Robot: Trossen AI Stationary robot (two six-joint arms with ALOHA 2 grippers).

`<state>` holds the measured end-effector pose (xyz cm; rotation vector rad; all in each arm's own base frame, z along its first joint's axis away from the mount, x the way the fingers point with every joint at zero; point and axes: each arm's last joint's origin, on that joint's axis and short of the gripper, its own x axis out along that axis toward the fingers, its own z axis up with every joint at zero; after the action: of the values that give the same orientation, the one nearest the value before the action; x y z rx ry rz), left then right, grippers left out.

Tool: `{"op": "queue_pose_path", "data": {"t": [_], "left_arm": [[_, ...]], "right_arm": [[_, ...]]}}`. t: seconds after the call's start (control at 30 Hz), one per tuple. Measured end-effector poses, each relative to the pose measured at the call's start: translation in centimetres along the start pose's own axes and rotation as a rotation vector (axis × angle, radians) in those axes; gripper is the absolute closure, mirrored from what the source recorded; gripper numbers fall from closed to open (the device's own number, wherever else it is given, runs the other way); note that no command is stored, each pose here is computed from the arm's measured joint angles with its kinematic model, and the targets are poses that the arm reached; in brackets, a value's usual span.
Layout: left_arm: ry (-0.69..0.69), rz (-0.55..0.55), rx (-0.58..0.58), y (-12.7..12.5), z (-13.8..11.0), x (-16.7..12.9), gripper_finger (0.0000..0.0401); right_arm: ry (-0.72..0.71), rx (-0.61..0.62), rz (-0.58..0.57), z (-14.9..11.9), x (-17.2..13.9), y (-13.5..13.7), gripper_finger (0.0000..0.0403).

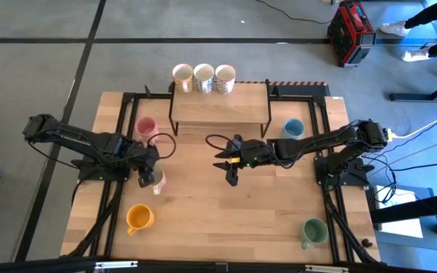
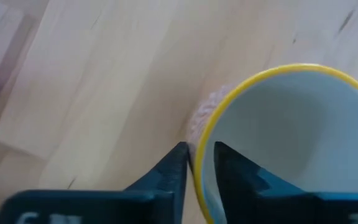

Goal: Place coffee mugs
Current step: Put the orange pattern mug on the shelf

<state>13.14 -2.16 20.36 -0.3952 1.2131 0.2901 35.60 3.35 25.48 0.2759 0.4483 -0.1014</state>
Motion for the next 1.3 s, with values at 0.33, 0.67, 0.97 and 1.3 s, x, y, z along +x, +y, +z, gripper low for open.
{"op": "queue_pose_path", "data": {"t": [0.33,0.67,0.97,1.3], "left_arm": [[-0.031,-0.016,0.071,-0.2,0.3,0.0,0.0383],[-0.049,0.002,0.061,-0.2,0.4,0.0,0.0382],[-0.101,-0.053,0.034,-0.8,1.9,0.9,0.0382],[-0.130,-0.112,-0.012,-1.3,4.2,2.5,0.0382]], "right_arm": [[-0.001,-0.001,-0.028,-0.1,0.0,-0.1,0.0251],[0.006,0.057,-0.011,-0.1,0.0,-0.1,0.0251],[0.008,0.076,-0.012,-0.1,0.0,-0.1,0.0251],[0.040,0.124,-0.017,-0.4,0.0,-0.1,0.0184]]}}
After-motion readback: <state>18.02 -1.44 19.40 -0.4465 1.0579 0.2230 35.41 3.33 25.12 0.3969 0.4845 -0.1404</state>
